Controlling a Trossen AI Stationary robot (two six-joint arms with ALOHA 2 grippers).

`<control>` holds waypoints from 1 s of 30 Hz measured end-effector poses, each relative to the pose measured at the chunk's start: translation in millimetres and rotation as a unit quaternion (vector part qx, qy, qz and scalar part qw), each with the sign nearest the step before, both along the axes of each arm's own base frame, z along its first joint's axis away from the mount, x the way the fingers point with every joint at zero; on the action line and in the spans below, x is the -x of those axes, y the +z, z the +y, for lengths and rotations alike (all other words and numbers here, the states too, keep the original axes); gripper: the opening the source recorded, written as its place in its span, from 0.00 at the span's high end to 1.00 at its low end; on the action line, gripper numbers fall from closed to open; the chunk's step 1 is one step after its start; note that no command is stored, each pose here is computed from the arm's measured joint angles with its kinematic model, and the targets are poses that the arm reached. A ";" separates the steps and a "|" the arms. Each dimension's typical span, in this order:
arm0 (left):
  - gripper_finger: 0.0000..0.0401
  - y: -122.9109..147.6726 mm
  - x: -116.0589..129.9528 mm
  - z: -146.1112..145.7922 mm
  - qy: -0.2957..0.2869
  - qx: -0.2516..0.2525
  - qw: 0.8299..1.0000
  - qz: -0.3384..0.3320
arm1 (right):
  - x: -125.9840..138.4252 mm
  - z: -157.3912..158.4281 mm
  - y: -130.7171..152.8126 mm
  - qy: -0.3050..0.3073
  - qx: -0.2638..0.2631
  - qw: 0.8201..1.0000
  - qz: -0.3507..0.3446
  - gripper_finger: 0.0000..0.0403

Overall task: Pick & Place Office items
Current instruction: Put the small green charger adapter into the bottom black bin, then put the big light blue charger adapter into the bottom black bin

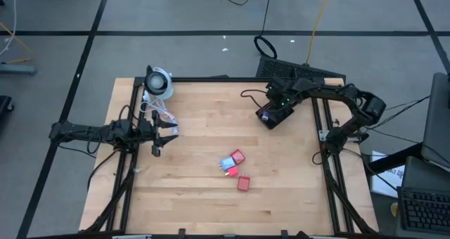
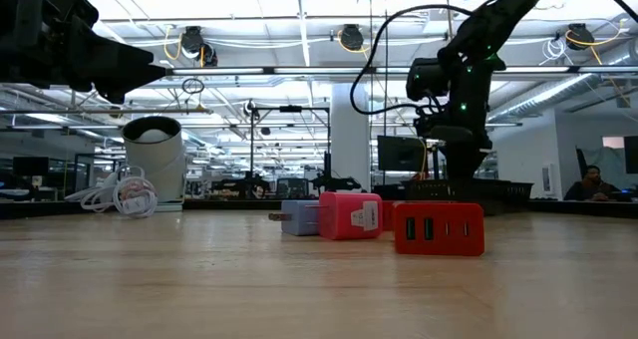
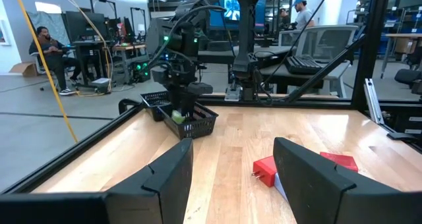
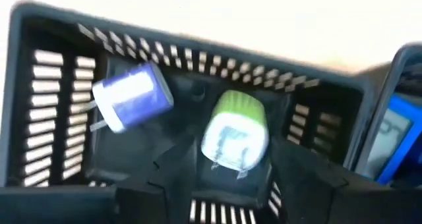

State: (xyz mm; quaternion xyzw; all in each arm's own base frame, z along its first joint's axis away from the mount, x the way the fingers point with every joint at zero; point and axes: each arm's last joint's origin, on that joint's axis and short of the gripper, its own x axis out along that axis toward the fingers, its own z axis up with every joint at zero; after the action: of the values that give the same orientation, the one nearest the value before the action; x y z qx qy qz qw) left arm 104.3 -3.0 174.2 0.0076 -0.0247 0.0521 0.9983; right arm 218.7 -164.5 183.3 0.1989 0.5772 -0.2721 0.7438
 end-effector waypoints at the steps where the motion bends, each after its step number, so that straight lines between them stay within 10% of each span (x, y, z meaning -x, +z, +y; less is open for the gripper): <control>1: 0.47 0.1 0.0 0.0 0.000 0.000 1.000 0.000 | -1.2 -0.9 0.4 0.000 0.005 1.000 -0.006 0.53; 18: 0.47 0.0 0.0 0.0 0.000 0.000 1.000 0.000 | -3.9 -2.8 19.9 -0.001 0.052 0.996 -0.072 0.57; 30: 0.47 0.1 0.0 0.0 0.000 0.000 1.000 -0.001 | 7.4 39.9 90.0 0.060 0.090 0.957 -0.271 0.59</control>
State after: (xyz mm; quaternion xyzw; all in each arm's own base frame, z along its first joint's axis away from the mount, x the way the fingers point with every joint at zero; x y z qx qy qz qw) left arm 104.2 -3.0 174.3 0.0075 -0.0252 0.0523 0.9983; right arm 211.3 -124.6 273.3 0.1621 0.3382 -0.2134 0.9021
